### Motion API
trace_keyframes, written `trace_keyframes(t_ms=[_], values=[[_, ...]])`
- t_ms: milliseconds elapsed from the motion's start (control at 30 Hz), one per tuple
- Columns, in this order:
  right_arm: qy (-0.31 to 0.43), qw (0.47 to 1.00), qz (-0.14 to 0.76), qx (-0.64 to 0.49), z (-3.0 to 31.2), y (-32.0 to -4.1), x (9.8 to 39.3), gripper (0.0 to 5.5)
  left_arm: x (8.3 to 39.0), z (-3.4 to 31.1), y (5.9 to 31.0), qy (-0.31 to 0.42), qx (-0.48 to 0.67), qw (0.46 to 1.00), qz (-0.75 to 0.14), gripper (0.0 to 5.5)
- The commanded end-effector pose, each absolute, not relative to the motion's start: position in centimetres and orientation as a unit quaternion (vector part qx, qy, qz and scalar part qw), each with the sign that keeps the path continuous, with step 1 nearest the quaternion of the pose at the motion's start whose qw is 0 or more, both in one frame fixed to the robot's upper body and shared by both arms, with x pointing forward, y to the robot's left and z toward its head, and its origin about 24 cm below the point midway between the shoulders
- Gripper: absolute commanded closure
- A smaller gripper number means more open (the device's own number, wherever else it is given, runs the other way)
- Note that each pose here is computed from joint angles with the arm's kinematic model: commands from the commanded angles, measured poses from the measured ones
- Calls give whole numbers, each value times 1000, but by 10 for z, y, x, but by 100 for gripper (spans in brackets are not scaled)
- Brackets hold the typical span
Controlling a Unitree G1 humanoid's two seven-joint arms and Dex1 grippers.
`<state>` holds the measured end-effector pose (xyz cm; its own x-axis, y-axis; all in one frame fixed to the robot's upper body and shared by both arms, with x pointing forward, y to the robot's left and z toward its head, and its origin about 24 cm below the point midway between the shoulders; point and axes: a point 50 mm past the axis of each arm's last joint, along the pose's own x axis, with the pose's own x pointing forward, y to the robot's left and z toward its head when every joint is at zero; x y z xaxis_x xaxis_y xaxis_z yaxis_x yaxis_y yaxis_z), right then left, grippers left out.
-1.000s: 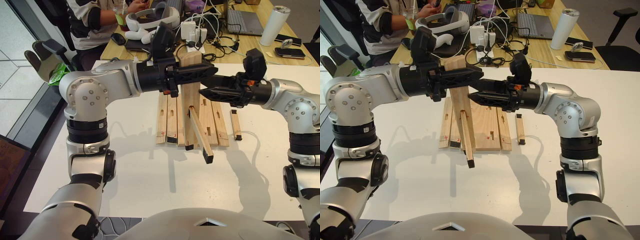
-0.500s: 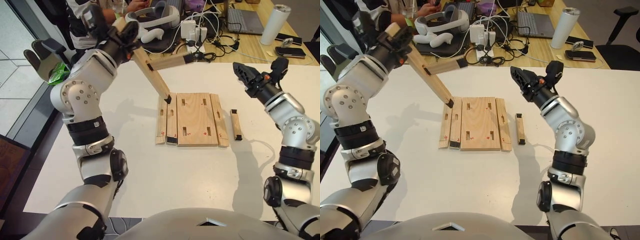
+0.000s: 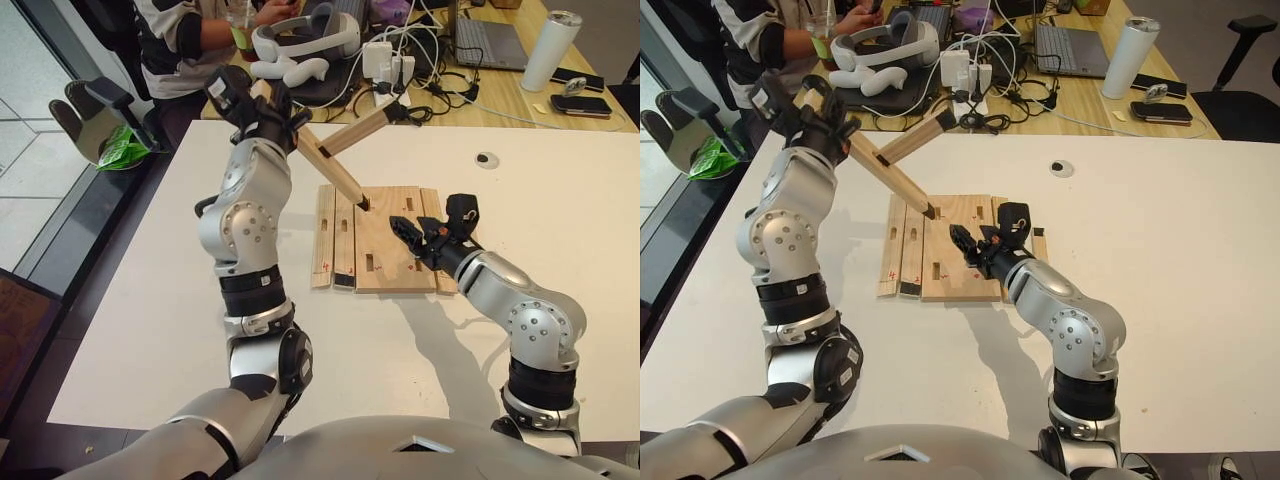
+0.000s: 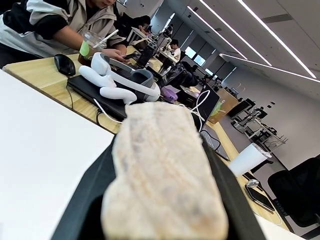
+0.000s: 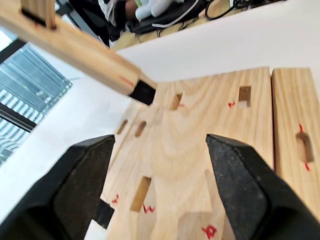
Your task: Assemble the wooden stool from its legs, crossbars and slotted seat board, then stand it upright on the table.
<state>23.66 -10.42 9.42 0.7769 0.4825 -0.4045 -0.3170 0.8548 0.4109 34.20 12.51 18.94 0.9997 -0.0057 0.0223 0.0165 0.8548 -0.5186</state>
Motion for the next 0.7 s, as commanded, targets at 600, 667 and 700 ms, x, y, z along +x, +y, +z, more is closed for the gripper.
trace_keyframes(t_ms=[600, 667, 700], values=[[387, 897, 212, 25, 63, -77, 191, 209, 362, 176, 104, -20, -207, 978, -31, 449], [388, 897, 208, 25, 61, -76, 191, 209, 362, 177, 100, -17, -220, 975, -34, 449], [390, 897, 206, 27, 60, -76, 191, 209, 362, 177, 99, -15, -228, 973, -34, 449]])
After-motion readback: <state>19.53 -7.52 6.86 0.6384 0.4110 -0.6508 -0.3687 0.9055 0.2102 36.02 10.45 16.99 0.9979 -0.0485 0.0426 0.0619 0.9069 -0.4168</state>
